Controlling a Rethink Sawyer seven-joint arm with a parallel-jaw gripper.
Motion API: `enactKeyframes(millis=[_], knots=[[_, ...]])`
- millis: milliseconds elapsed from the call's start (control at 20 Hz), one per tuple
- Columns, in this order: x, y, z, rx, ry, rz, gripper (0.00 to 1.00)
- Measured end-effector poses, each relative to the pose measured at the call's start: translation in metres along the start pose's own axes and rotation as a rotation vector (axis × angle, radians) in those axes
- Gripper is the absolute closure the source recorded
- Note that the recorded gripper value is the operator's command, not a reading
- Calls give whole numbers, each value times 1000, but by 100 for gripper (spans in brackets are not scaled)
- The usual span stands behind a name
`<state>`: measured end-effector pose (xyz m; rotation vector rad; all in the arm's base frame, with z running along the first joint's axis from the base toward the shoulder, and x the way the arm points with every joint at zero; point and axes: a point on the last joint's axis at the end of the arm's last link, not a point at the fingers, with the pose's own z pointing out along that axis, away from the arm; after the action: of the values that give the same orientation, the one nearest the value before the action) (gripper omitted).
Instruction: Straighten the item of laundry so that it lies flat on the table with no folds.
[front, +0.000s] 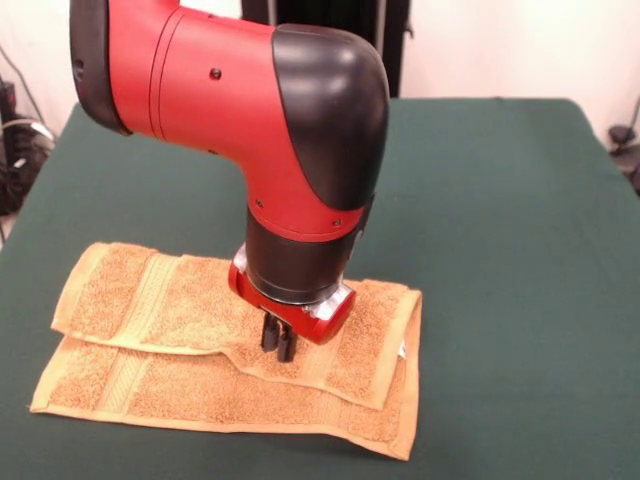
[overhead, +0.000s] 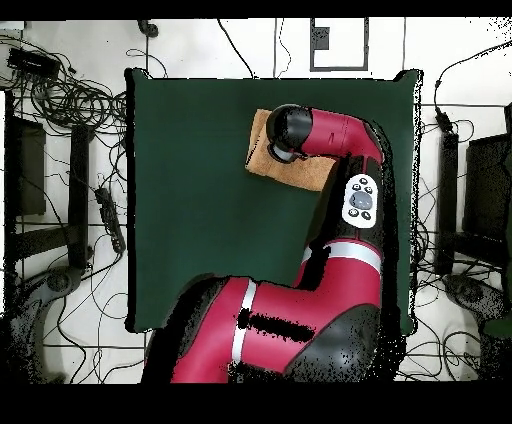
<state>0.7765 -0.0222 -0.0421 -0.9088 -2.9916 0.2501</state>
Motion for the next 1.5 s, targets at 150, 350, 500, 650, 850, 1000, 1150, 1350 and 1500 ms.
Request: enactKeyframes(millis=[150,350,500,650,850,1000,1150,1350,1500], knots=[[0,0,0,0,0,0,100],[1,-1,-2,2,0,0,100],[3,-6,-9,1,0,6,100],[4,-18,-23,-12,-17,24,100],[-1,-50,-50,-40,-73,70,100],[-7,-99,-70,-59,-155,119,100],[-7,-137,-77,-63,-211,149,100],[-1,-174,-79,-57,-275,156,100],[17,-196,-75,-50,-341,122,100]])
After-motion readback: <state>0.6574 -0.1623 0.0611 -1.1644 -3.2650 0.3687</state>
